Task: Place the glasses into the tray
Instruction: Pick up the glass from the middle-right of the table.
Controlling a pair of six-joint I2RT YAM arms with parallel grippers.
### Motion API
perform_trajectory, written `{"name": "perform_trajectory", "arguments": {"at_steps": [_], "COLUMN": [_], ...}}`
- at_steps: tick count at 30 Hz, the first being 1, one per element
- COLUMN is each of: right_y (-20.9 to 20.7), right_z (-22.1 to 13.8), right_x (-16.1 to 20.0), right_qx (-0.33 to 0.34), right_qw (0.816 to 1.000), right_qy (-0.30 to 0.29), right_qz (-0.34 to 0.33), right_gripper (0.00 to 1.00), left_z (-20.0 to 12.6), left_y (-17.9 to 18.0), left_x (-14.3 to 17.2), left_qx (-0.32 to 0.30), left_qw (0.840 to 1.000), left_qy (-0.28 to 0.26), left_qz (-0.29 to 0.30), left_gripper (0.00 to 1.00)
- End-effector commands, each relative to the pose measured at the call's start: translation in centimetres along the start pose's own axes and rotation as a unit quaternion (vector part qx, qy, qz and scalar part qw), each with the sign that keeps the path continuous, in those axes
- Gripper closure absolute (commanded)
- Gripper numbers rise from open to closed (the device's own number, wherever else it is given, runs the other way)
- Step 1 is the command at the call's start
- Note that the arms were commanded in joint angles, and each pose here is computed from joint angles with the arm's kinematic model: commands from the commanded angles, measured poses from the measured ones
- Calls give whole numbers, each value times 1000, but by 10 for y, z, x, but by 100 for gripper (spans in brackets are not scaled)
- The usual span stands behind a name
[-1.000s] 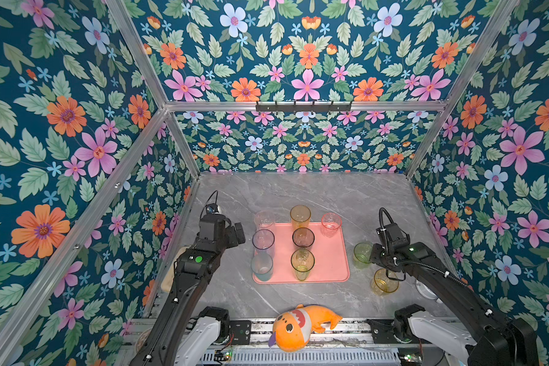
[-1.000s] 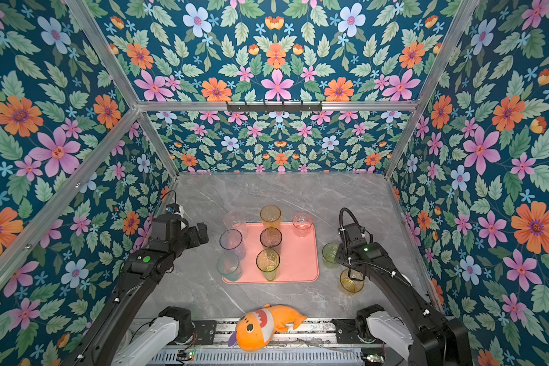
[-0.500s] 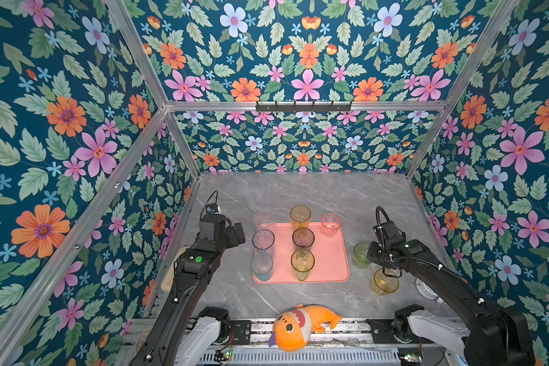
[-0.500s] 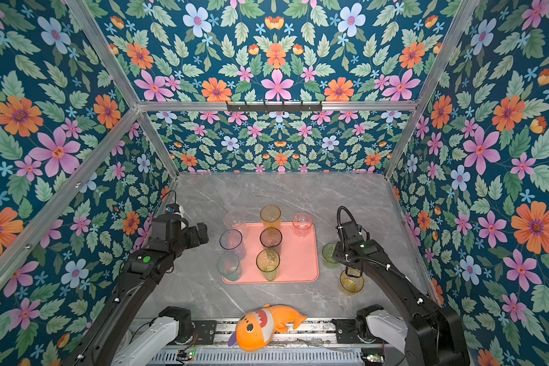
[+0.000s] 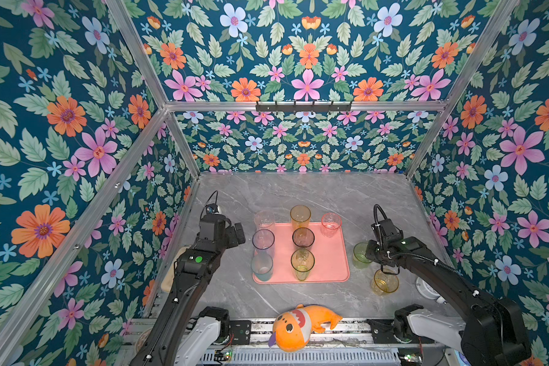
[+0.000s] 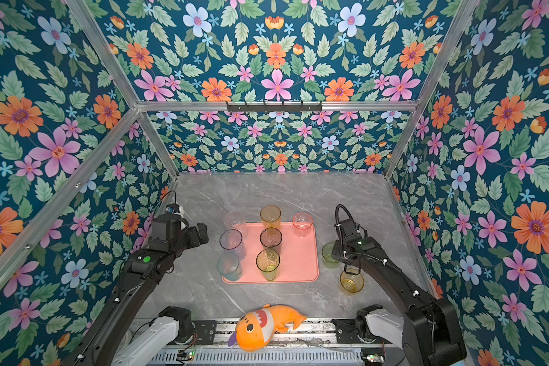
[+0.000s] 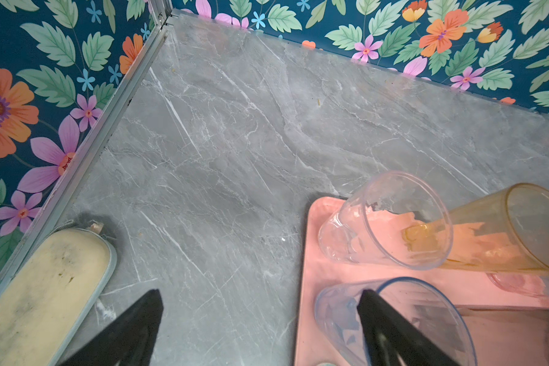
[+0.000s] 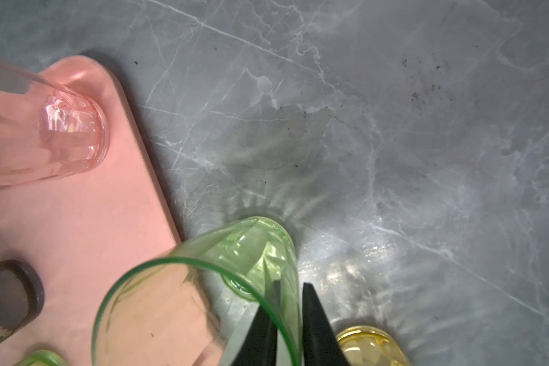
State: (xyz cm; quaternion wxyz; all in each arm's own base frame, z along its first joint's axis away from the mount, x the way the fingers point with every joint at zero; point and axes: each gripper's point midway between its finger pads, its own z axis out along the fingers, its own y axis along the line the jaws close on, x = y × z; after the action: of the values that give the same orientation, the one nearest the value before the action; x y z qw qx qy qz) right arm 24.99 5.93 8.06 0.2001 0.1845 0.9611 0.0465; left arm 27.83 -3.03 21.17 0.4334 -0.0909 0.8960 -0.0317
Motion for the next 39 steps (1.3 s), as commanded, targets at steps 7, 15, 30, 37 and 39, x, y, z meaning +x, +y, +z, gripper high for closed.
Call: {"name": "perform_trajectory", "arguments": {"at_steps": [7, 15, 30, 37, 39], "right_y": [7, 7, 35, 55, 59], "right_z": [-3, -8, -43, -45, -42], "right_x": [-10, -15, -22, -17, -16], "right_qx": [-5, 0, 8, 4, 5], "right_qw": [1000, 1000, 996, 993, 992], "right_qy": [-8, -14, -2, 10, 15], "right_qz": [-11, -21, -91, -118, -123], "right_gripper": [92, 97, 100, 100, 100], "left_z": [0, -1, -2, -3, -2], "left_y": [1, 3, 4, 4, 4], "left_x": [2, 2, 3, 3, 2], "left_qx": [-2, -5, -6, -7, -7], "left_qw": [1000, 1000, 1000, 1000, 1000], "left_qy": [2, 2, 1, 0, 0], "left_qz": [1, 0, 0, 0, 0], "left_gripper": [1, 1, 1, 1, 1]}}
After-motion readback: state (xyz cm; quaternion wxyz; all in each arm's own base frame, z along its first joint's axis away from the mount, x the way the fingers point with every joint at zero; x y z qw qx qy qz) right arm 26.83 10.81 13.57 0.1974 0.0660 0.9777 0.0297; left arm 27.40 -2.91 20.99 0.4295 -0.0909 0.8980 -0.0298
